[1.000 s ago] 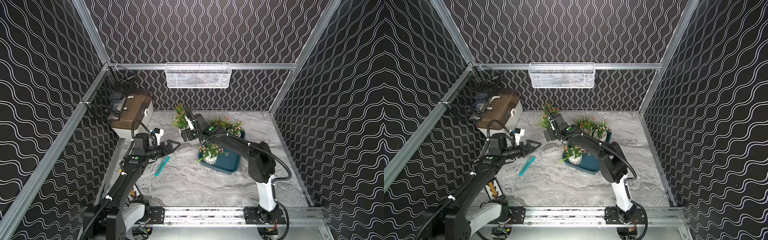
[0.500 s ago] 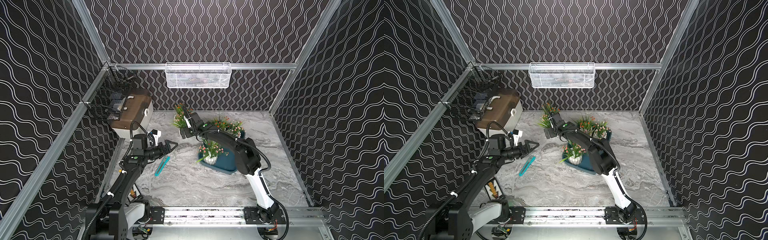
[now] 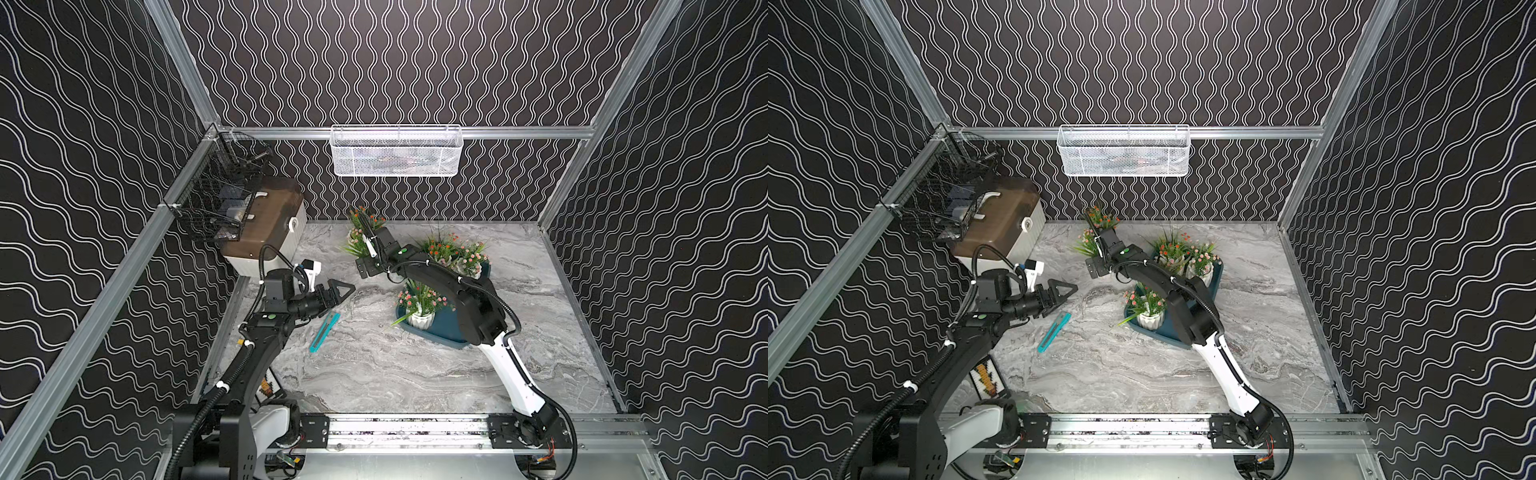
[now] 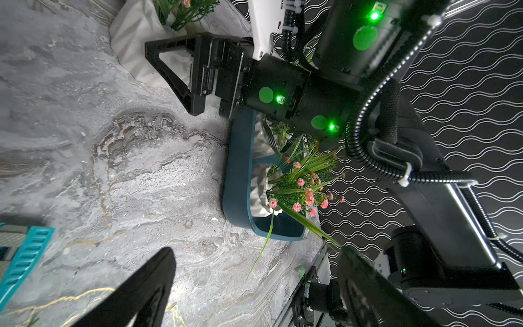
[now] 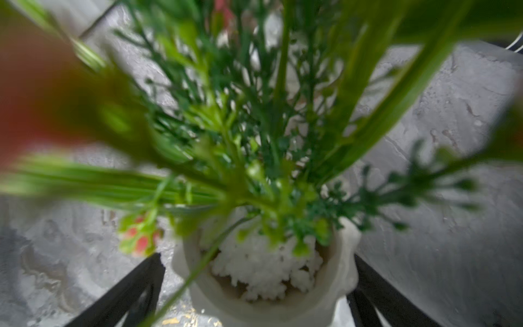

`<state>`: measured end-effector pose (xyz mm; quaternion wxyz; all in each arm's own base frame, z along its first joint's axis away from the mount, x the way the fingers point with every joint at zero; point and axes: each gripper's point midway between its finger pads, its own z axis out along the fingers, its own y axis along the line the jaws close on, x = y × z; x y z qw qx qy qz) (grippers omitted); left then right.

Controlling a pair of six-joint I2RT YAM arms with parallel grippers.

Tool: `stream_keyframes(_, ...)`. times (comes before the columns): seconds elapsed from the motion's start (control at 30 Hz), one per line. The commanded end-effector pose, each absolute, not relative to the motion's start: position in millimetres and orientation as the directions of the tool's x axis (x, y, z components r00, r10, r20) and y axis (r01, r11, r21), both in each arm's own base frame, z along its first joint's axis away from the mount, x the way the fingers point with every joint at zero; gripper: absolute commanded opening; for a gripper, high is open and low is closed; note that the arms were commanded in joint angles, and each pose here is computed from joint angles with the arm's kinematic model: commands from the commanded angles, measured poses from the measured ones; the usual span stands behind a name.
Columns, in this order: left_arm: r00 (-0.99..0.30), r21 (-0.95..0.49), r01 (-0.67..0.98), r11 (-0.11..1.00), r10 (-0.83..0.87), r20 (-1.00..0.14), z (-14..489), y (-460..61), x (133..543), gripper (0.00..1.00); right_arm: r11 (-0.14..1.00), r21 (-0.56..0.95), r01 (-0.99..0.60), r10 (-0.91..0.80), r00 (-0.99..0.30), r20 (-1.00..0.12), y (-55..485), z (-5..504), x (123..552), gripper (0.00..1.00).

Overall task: Put the potted gypsophila into the storage box
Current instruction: Pick up the baby's breath potted plant from the center of the board.

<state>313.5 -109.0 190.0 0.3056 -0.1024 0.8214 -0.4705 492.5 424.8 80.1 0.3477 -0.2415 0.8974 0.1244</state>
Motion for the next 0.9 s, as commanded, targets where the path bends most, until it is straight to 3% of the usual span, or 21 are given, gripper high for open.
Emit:
stream_keyframes(0.0,-0.785,-0.839,0.153,0.522,-0.452,-0.424,196,-110,315,0.92,0.85,0.044,-0.525,-0.344,-0.616,-0.709,429,82,499,1.0)
stream_keyframes(0.4,-0.784,-0.844,0.152,0.515,-0.457,-0.42,195,-110,316,0.91,0.847,0.074,-0.527,-0.297,-0.583,-0.756,436,91,509,0.99)
stream_keyframes(0.87,-0.783,-0.843,0.156,0.514,-0.456,-0.423,196,-109,315,0.91,0.841,0.083,-0.535,-0.299,-0.586,-0.754,434,92,508,0.79)
